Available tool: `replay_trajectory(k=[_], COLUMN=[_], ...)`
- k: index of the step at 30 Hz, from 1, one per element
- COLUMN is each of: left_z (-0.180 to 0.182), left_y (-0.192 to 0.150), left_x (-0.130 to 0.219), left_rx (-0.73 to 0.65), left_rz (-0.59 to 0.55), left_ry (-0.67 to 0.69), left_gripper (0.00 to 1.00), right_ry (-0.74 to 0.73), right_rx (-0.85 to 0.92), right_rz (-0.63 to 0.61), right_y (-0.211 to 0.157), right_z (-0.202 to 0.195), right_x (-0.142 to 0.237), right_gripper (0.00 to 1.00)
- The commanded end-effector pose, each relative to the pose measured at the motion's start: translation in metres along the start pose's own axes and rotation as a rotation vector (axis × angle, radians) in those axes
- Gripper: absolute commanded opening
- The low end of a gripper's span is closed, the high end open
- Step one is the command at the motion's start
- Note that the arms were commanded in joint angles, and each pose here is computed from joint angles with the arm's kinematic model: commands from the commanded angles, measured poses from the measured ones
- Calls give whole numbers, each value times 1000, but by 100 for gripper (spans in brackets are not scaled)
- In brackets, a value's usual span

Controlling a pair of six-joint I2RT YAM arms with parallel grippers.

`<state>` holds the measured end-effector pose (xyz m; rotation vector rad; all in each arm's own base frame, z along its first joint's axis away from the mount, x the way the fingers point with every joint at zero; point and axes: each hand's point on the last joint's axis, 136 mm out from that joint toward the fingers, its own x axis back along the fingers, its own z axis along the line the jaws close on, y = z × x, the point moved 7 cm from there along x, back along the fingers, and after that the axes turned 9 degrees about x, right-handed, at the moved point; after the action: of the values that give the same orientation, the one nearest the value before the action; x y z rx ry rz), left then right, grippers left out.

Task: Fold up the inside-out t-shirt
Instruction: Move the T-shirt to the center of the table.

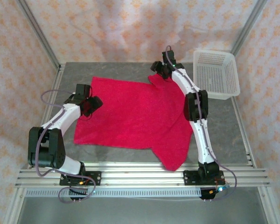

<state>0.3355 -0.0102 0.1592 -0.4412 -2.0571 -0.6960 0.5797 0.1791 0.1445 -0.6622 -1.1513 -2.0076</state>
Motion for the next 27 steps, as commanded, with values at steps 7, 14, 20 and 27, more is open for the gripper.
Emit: replay_trajectory(k=[7, 14, 20, 27], left_z=[-51, -59, -40, -36], left_y=[27, 40, 53, 98], left_x=[-41, -95, -146, -178], left_rx=[-24, -8, 58, 122], left_rz=[73, 139, 176, 136], left_ry=[-29, 29, 112, 135], left_gripper=[65, 64, 63, 63], right_ry=[-259, -318, -347, -306], right_rx=[17, -35, -62, -75], right_rz=[58, 167, 190, 183], right_y=[-47, -98, -84, -30], right_z=[-38, -78, -94, -89], right_x=[94, 73, 23, -44], right_gripper=[62, 61, 56, 52])
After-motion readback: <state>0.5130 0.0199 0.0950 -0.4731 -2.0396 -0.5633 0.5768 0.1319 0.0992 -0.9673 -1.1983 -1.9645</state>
